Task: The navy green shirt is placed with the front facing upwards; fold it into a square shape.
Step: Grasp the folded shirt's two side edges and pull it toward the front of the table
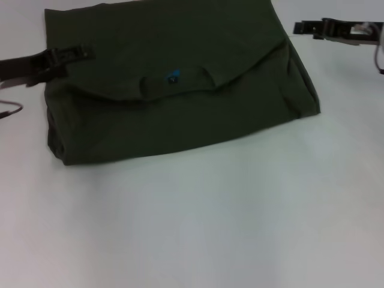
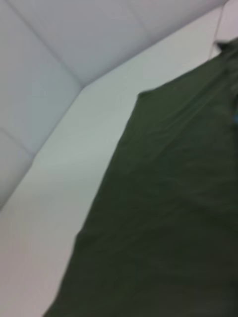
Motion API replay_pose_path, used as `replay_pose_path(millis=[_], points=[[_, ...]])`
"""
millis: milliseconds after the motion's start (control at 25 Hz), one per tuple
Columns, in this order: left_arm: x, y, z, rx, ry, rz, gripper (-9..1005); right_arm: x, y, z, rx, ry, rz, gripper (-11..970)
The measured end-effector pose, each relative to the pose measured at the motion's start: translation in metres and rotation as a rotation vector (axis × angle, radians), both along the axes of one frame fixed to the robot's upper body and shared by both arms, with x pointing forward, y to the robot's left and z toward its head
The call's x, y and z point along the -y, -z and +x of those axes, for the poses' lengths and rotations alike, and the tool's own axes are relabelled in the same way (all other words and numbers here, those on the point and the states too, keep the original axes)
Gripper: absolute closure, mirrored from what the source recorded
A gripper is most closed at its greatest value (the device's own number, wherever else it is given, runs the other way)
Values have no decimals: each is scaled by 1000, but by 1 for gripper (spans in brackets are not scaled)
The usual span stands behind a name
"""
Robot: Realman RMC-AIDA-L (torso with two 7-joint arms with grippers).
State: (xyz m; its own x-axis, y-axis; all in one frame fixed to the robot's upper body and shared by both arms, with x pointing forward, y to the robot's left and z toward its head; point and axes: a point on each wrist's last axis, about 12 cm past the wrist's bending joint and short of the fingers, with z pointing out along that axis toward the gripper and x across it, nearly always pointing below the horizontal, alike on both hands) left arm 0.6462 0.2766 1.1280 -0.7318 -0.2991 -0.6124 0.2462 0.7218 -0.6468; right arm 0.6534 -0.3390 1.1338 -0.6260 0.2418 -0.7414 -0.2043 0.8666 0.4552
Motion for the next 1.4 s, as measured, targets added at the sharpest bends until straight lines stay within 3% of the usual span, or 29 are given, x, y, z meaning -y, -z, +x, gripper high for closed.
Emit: replay_pose_path(millis=[280, 560, 840, 1080, 1400], points=[[-25, -7, -32, -94, 69, -86, 50, 23, -13, -30, -79, -109, -46, 317], [-32, -14, -52, -190, 170, -68, 49, 33, -18, -47, -211, -186, -190, 322], [-36, -9, -66, -224, 181, -104, 49, 26, -10, -43, -278, -217, -332, 322], [-38, -5, -69, -231, 172, -115, 50, 11, -5, -32, -219, -188, -350, 321], [-38, -5, -70, -226, 169, -123, 49, -18, 10, -19, -237, -250, -369, 320]])
